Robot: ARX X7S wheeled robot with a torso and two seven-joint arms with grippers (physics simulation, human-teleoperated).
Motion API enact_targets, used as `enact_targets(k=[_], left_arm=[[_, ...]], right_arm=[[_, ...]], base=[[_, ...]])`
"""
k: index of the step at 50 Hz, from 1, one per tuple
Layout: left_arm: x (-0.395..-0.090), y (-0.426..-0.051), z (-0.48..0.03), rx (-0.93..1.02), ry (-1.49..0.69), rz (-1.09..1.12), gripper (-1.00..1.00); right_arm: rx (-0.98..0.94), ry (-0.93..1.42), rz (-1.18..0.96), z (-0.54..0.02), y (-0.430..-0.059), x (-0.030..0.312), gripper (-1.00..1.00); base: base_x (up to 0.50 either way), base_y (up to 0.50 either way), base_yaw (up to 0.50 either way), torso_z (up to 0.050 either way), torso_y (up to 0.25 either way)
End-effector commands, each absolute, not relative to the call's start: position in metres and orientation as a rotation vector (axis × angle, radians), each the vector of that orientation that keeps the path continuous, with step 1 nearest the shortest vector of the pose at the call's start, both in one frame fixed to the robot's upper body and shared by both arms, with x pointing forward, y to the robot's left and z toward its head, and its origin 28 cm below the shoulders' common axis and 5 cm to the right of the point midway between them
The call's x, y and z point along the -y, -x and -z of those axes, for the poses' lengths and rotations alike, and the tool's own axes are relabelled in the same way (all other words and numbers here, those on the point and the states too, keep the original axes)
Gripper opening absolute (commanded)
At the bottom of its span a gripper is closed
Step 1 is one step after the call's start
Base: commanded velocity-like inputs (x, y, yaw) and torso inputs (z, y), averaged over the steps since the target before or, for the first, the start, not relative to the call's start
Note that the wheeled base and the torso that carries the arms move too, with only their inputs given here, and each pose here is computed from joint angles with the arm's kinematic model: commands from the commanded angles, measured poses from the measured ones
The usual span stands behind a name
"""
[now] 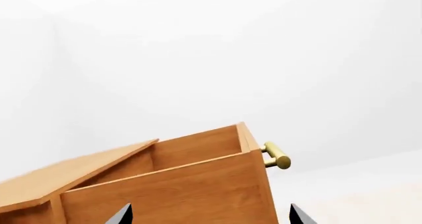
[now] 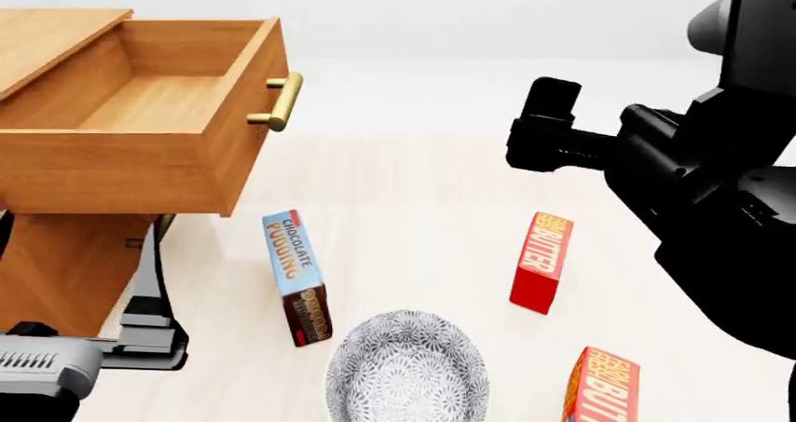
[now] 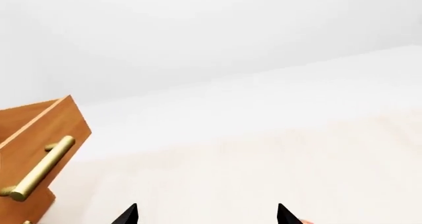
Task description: Put the butter at the front in the top drawer of the cabinet and close it.
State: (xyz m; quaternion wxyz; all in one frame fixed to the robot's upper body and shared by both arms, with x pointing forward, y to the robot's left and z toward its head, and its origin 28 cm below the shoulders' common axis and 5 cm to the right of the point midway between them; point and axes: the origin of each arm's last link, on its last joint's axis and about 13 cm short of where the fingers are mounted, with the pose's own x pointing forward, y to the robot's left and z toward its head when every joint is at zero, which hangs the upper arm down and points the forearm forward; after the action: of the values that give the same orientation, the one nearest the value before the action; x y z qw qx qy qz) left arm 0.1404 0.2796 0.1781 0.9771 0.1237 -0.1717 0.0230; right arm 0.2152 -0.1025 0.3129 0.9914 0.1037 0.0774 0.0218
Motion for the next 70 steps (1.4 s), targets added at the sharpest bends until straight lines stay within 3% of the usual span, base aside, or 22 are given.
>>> enact_targets(k=[1,26,43,70], left_arm=[[-0.277,-0.141,-0.172,0.341,-0.234,-0.03,1.0],[-0.266,-0.14,-0.17,0.342,-0.188,-0.014,1.0],[-0.259,-0.134,-0.153,0.337,-0.16,-0.005,1.0],[-0.255,-0.13,-0.142,0.329,-0.144,0.003,1.0]], right_arm=[[-0.299,-0.249,0.107,-0.303,-0.216,0.096,1.0],[-0.548,-0.155,0.373,-0.258,-0.267,0.104,1.0],[-0.611,-0.149,0.378,-0.235,-0.315,0.103,1.0],[-0.703,-0.133,0.371,-0.201,-0.35,0.09,1.0]], base=[[0.0,0.0,0.0,0.0,0.0],[0.0,0.0,0.0,0.0,0.0],[0.0,0.0,0.0,0.0,0.0],[0.0,0.0,0.0,0.0,0.0]])
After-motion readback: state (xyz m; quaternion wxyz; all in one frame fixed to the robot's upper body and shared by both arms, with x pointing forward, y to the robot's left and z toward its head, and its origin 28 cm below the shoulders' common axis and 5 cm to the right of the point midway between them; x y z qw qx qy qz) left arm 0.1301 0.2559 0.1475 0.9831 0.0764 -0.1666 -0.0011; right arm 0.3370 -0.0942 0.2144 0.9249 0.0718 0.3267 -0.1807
